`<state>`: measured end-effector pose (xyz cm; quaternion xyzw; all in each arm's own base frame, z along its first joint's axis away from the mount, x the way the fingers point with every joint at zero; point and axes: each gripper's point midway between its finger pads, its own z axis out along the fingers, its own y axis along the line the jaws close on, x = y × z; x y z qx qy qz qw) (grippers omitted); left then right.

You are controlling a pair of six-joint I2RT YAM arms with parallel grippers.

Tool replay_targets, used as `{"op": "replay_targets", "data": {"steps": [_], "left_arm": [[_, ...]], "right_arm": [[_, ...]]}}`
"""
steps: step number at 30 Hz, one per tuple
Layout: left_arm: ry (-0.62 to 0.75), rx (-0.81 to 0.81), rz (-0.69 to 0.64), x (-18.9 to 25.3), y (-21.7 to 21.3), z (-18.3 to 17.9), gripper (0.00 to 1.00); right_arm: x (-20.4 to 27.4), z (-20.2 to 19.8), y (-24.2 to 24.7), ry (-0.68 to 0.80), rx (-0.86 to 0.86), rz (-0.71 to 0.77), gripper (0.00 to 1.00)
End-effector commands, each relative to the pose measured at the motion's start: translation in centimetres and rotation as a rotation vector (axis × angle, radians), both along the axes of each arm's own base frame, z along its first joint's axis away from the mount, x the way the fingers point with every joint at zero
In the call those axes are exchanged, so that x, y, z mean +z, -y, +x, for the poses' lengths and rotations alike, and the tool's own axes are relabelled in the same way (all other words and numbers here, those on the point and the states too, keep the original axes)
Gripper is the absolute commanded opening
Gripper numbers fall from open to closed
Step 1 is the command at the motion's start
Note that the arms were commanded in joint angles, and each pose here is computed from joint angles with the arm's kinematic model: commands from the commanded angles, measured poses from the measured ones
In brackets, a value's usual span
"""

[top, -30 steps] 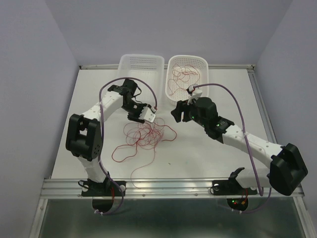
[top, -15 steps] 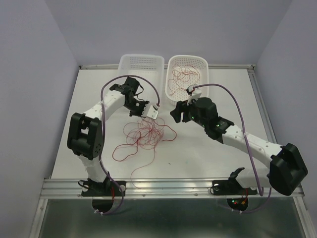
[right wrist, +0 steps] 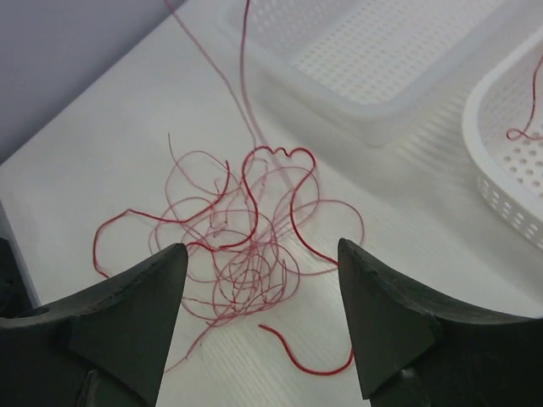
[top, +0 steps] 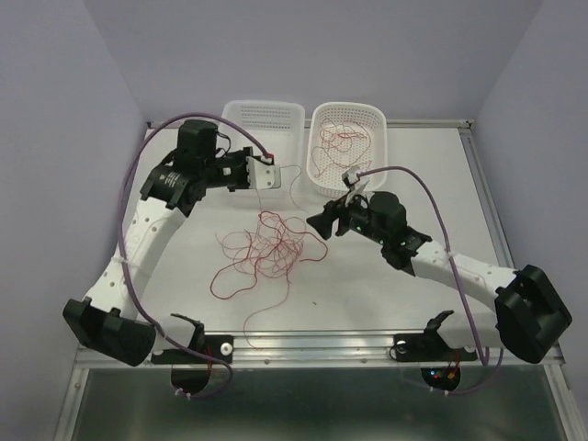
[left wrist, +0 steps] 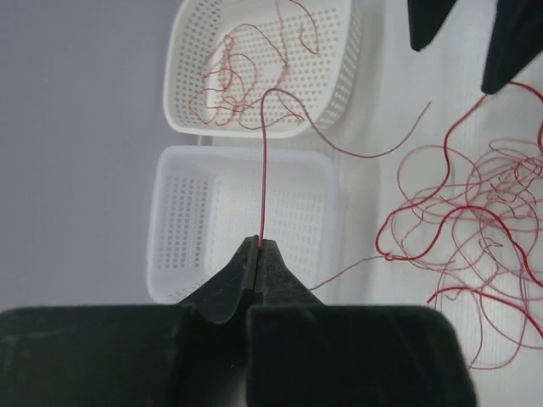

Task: Untangle the cables

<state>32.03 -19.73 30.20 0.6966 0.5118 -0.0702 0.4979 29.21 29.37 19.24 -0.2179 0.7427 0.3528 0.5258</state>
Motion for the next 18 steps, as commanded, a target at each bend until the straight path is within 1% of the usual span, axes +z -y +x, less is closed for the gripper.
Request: {"op": "replay_targets", "data": {"steps": [1,2,3,4,5,6,7,8,9,11,12,13,14,15,16,18], "left_arm": [[0.182,0.132,-0.327,12.2,0.0,-0.6,0.00],[0.172,0.170,-0.395,13.8,-0.3,-0.9,0.00],[0.191,0.192,-0.442,15.5,-0.6,-1.2,0.00],[0.246,0.193,-0.493,18.7,-1.0,-2.1,0.00],[0.267,0.196,-0.517,20.3,-1.3,-2.6,0.00],[0.259,0.201,-0.562,21.8,-1.4,-3.2,0.00],[0.303,0.192,-0.604,24.7,-1.8,-4.3,0.00],[0.312,0.184,-0.621,25.8,-1.9,-4.9,0.00],[0.349,0.174,-0.669,28.6,-2.4,-6.3,0.00],[0.358,0.177,-0.705,30.4,-2.7,-6.9,0.00],[0.398,0.160,-0.739,32.7,-3.1,-8.2,0.00],[0.394,0.158,-0.764,33.6,-3.2,-8.7,0.00],[0.410,0.152,-0.783,34.5,-3.5,-9.2,0.00],[0.439,0.142,-0.811,36.0,-3.9,-10.3,0.00],[0.453,0.129,-0.838,37.0,-4.0,-11.0,0.00],[0.482,0.117,-0.867,38.0,-4.3,-11.9,0.00]], "right_arm": [[8.3,-1.8,-2.0,0.248,0.172,0.186,0.78],[8.9,-2.0,-2.4,0.256,0.195,0.205,0.79],[9.9,-2.2,-2.8,0.273,0.219,0.222,0.79],[10.7,-2.7,-3.2,0.286,0.264,0.240,0.81],[12.8,-2.7,-3.6,0.317,0.274,0.277,0.82],[12.7,-2.4,-4.1,0.312,0.280,0.278,0.82],[13.4,-2.3,-4.5,0.335,0.288,0.291,0.81],[14.5,-2.1,-4.9,0.359,0.293,0.304,0.81],[14.0,-1.6,-5.5,0.356,0.290,0.298,0.80],[15.2,-0.6,-6.1,0.391,0.270,0.307,0.79],[14.7,0.5,-6.4,0.384,0.238,0.297,0.78],[14.8,1.0,-6.6,0.389,0.225,0.296,0.78],[15.5,1.6,-6.6,0.410,0.202,0.301,0.78],[15.2,2.5,-6.7,0.399,0.172,0.298,0.79],[15.3,2.6,-6.9,0.403,0.178,0.301,0.80],[16.2,2.8,-7.5,0.415,0.195,0.315,0.80]]}}
